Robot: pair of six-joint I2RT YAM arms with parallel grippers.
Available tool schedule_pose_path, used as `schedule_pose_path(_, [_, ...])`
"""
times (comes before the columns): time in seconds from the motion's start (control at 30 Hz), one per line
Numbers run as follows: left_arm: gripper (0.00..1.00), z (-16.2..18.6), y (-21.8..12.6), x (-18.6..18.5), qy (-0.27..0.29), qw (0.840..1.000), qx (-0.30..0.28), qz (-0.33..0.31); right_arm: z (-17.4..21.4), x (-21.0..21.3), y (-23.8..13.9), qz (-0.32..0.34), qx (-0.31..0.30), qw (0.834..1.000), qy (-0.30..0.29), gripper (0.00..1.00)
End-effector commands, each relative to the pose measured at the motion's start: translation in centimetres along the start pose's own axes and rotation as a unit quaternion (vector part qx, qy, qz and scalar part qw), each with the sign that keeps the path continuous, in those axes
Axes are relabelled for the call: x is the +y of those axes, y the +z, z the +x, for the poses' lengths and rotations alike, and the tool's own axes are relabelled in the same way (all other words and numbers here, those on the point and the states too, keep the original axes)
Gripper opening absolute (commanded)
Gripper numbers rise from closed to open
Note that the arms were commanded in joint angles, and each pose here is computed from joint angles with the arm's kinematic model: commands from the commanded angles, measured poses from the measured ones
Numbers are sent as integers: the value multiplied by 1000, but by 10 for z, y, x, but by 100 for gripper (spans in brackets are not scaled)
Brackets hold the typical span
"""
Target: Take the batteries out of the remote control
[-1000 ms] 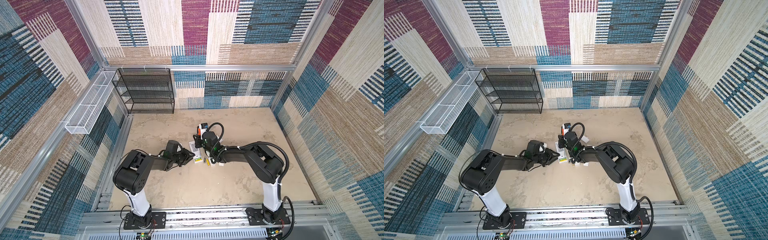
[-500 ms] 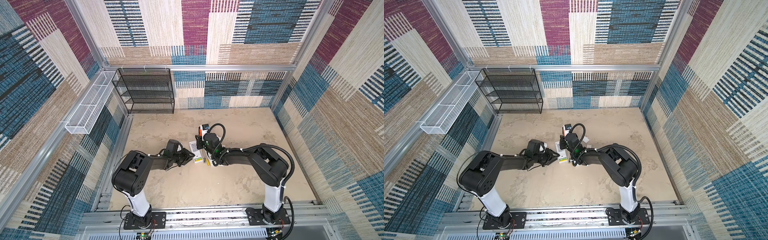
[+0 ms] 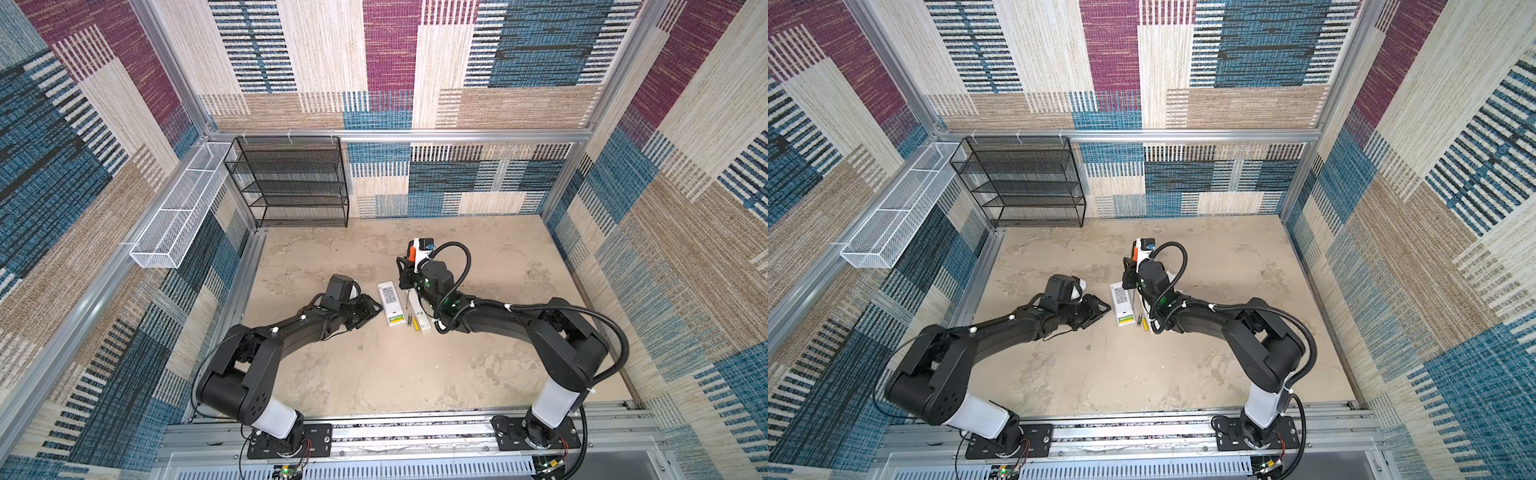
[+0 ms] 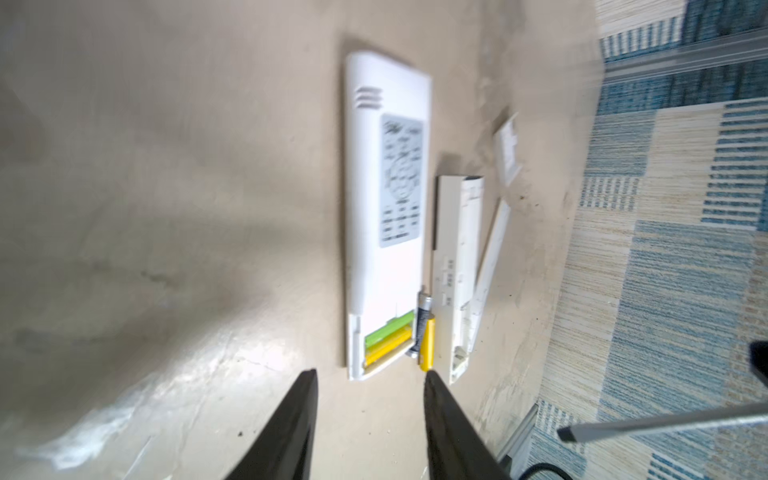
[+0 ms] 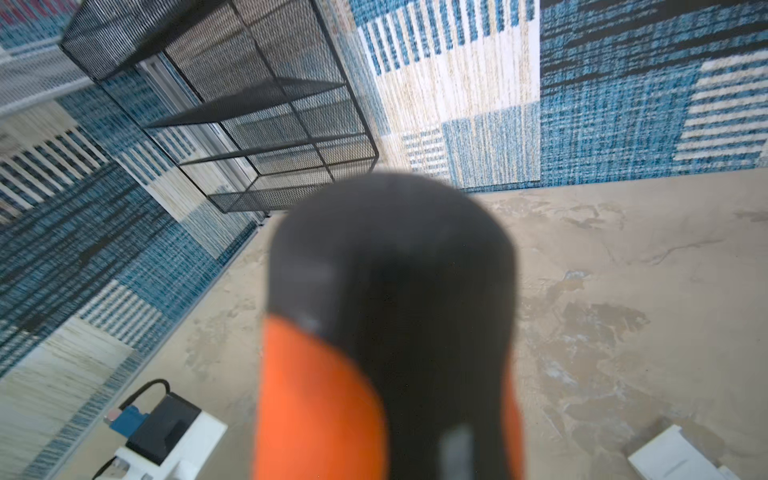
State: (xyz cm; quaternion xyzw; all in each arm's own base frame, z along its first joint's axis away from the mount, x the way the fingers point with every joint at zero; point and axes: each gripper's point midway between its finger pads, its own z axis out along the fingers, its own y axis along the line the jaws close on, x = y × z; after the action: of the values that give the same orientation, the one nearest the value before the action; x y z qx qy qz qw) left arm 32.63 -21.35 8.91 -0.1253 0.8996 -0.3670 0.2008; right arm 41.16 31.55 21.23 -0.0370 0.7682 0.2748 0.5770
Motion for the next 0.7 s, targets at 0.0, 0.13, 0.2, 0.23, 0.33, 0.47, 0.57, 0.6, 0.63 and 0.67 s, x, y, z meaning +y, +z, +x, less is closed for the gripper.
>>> schedule_pose_path(0.0, [46, -12, -22, -18, 108, 993, -36, 1, -12, 12, -10, -20, 25, 999, 26, 0])
schedule_pose_path(0.13, [48, -14, -50, -75, 244, 965, -86, 41, -29, 21, -26, -35, 35, 997, 54, 0])
schedule_pose_path(0.2, [49, -7, -62, -106, 320, 939, -111, 59, -35, 25, -32, -41, 42, 996, 66, 0])
schedule_pose_path(0.23, [50, -3, -67, -119, 347, 928, -121, 68, -37, 26, -35, -43, 44, 995, 73, 0])
schedule_pose_path(0.33, [50, 12, -76, -149, 399, 901, -135, 103, -43, 29, -44, -47, 46, 994, 89, 0])
schedule_pose_path(0.47, [51, 33, -68, -162, 409, 897, -104, 131, -49, 32, -55, -59, 43, 992, 107, 0])
schedule_pose_path(0.57, [51, 41, -60, -165, 403, 899, -91, 142, -53, 34, -60, -64, 41, 990, 117, 0])
schedule_pose_path(0.6, [51, 43, -58, -166, 398, 901, -90, 150, -53, 34, -61, -64, 41, 990, 116, 0])
schedule_pose_path(0.63, [51, 44, -58, -168, 395, 900, -92, 158, -53, 34, -62, -64, 41, 990, 116, 0])
schedule_pose_path(0.67, [51, 46, -56, -170, 391, 901, -89, 165, -53, 33, -63, -63, 43, 990, 116, 0])
